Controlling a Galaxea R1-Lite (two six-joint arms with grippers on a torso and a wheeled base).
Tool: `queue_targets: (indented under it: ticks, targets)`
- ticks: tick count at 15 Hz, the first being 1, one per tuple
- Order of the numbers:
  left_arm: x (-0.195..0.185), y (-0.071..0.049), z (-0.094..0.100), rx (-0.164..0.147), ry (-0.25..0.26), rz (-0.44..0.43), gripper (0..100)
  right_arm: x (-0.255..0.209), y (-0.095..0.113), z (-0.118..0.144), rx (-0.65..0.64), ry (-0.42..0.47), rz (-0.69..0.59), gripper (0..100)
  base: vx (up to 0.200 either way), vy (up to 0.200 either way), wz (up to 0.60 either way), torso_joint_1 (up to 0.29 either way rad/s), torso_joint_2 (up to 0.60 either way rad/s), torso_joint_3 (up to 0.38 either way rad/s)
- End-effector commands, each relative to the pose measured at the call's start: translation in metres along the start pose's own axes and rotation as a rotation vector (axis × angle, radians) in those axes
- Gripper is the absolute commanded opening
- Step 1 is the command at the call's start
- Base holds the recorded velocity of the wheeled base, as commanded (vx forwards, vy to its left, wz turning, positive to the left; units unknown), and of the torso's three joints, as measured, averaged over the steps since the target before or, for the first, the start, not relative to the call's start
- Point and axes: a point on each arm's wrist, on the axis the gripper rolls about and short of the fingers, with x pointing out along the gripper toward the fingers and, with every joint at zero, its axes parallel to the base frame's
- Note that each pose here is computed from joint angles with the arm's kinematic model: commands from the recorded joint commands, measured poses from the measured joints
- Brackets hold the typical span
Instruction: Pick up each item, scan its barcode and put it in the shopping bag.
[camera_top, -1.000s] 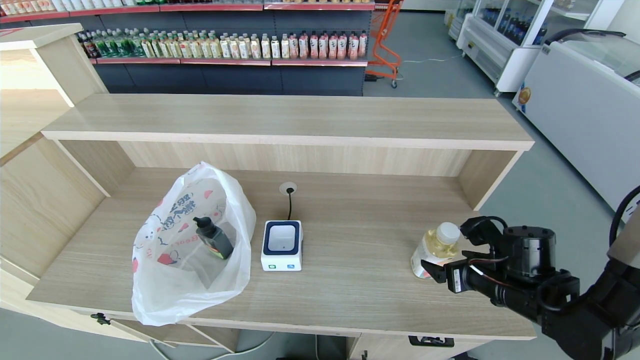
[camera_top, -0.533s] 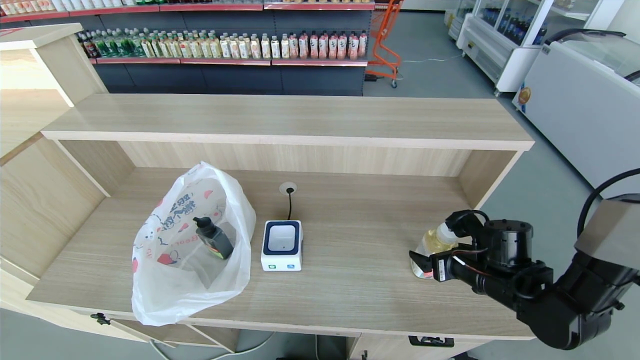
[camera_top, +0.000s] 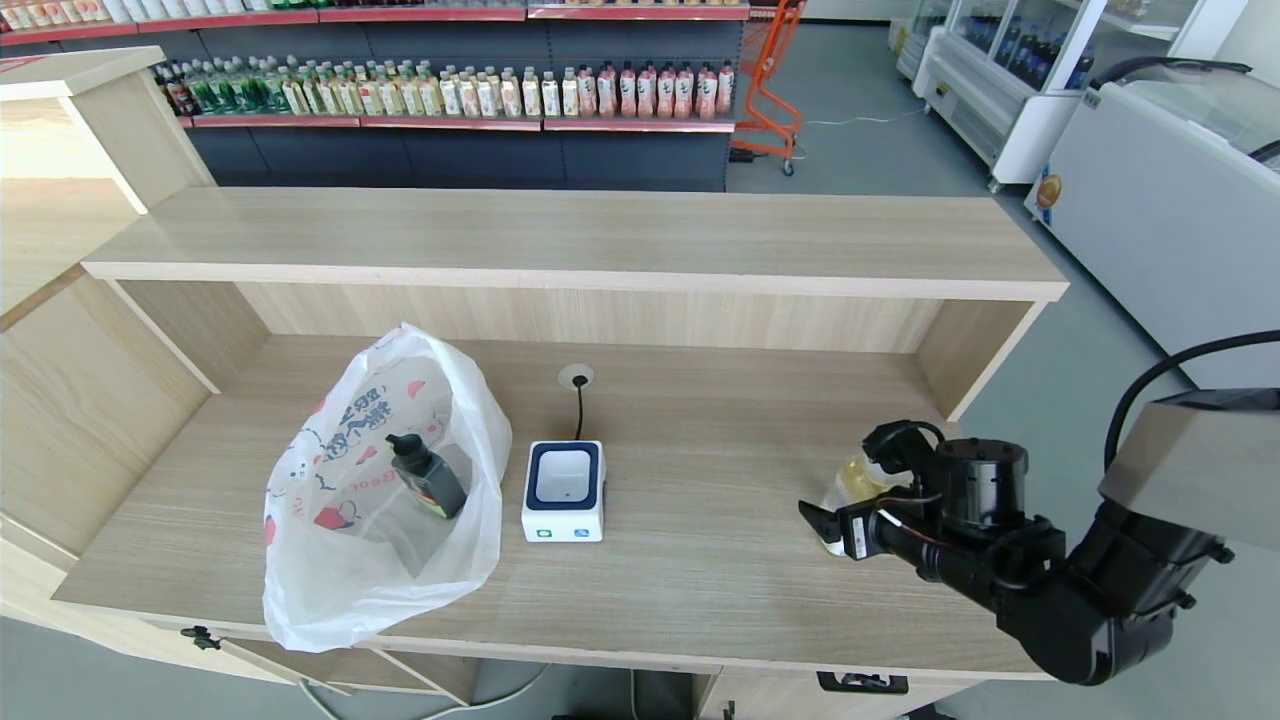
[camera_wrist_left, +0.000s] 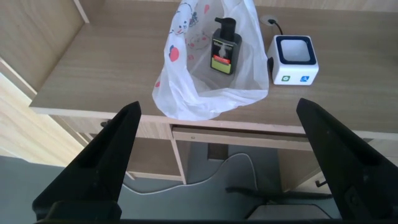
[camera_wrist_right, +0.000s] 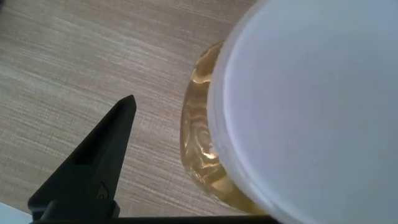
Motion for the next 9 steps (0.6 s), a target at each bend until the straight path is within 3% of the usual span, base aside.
queue_targets:
  ticks: [1, 6, 7, 9]
  targets:
    - [0.000, 0.000, 0.000, 0.000, 0.000, 0.001, 100, 0.009, 0.001, -0.003, -0.002, -0.011, 0.003, 100, 0.000, 0.000, 0.00, 0.000, 0.00, 0.000]
    - [0.000, 0.000, 0.000, 0.000, 0.000, 0.001, 100, 0.023, 0.001, 0.007, 0.004, -0.071, 0.007, 100, 0.000, 0.000, 0.00, 0.000, 0.00, 0.000]
    - [0.000, 0.000, 0.000, 0.000, 0.000, 0.001, 100, 0.023, 0.001, 0.008, 0.003, -0.076, 0.008, 0, 0.000, 0.000, 0.00, 0.000, 0.00, 0.000]
    - [0.000, 0.000, 0.000, 0.000, 0.000, 0.001, 100, 0.025, 0.001, 0.008, 0.001, -0.078, 0.013, 0, 0.000, 0.000, 0.00, 0.000, 0.00, 0.000]
